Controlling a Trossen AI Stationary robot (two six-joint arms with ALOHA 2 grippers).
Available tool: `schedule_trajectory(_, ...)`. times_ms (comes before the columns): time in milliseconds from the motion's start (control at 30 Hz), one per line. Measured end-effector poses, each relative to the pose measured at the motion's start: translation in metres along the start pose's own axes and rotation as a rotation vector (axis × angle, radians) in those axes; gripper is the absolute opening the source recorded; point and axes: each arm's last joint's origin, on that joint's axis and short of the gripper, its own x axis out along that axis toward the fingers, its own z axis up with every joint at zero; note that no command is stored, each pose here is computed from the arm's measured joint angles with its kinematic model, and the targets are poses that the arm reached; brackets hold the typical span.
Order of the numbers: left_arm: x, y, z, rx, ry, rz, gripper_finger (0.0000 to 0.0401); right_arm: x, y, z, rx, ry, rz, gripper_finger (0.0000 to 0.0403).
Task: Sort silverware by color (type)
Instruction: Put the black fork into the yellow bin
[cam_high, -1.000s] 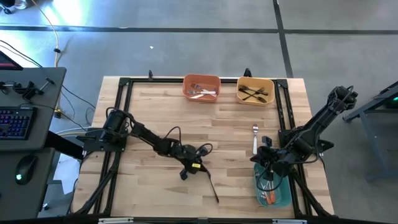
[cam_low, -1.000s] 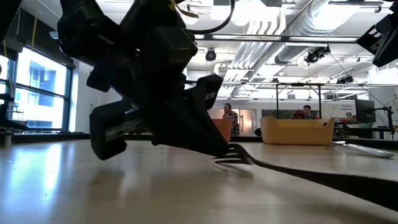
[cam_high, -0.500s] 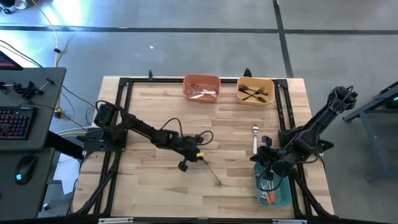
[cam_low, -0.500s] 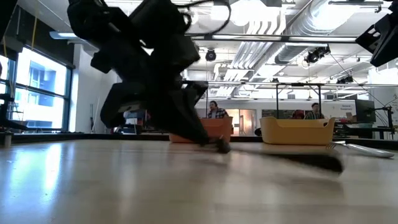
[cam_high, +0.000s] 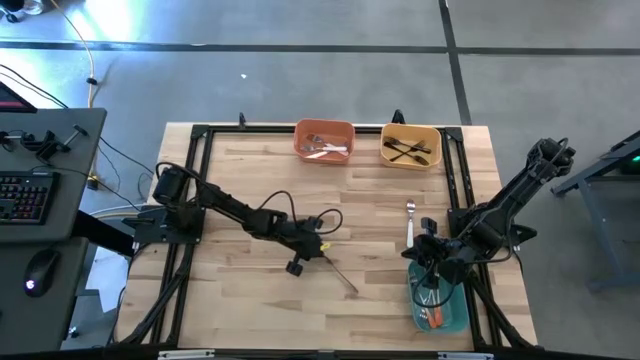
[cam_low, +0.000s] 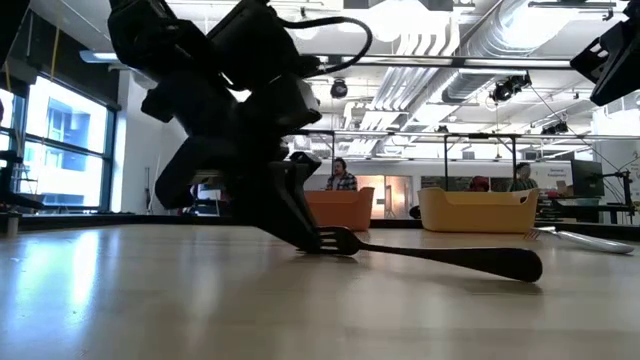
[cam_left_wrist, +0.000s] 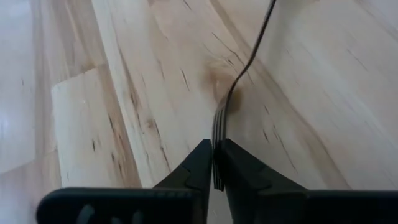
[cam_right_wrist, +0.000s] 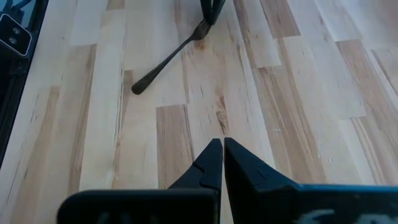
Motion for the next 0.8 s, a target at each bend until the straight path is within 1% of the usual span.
schedule_trajectory(100, 0.0, 0.002, 0.0, -0.028, 0.001, 0.003, 0.0046, 0.0, 0.0, 0.0, 0.0, 0.0, 0.0, 0.0)
schedule_trajectory(233, 0.0, 0.002, 0.0, -0.028, -0.003, 0.005, 0.0067, 0.0, 0.0, 0.0, 0.0, 0.0, 0.0, 0.0)
schedule_trajectory(367, 0.0, 0.003, 0.003, -0.026, -0.039, 0.004, 0.0072, 0.0, 0.0, 0.0, 0.0, 0.0, 0.0, 0.0)
schedule_trajectory(433, 0.0, 0.003, 0.005, -0.021, -0.06, 0.008, 0.0063, 0.0, 0.0, 0.0, 0.0, -0.001, -0.001, 0.0)
schedule_trajectory(533, 0.0, 0.004, 0.005, -0.016, -0.061, 0.009, 0.0027, 0.0, 0.0, 0.0, 0.0, -0.001, -0.001, 0.0)
schedule_trajectory(600, -0.001, 0.007, 0.004, -0.039, -0.058, 0.008, 0.0008, 0.0, 0.0, 0.0, 0.0, -0.001, -0.001, 0.0)
schedule_trajectory(800, -0.002, 0.019, 0.001, -0.114, -0.049, 0.028, 0.0003, 0.0, 0.0, 0.0, -0.001, -0.001, -0.002, 0.0)
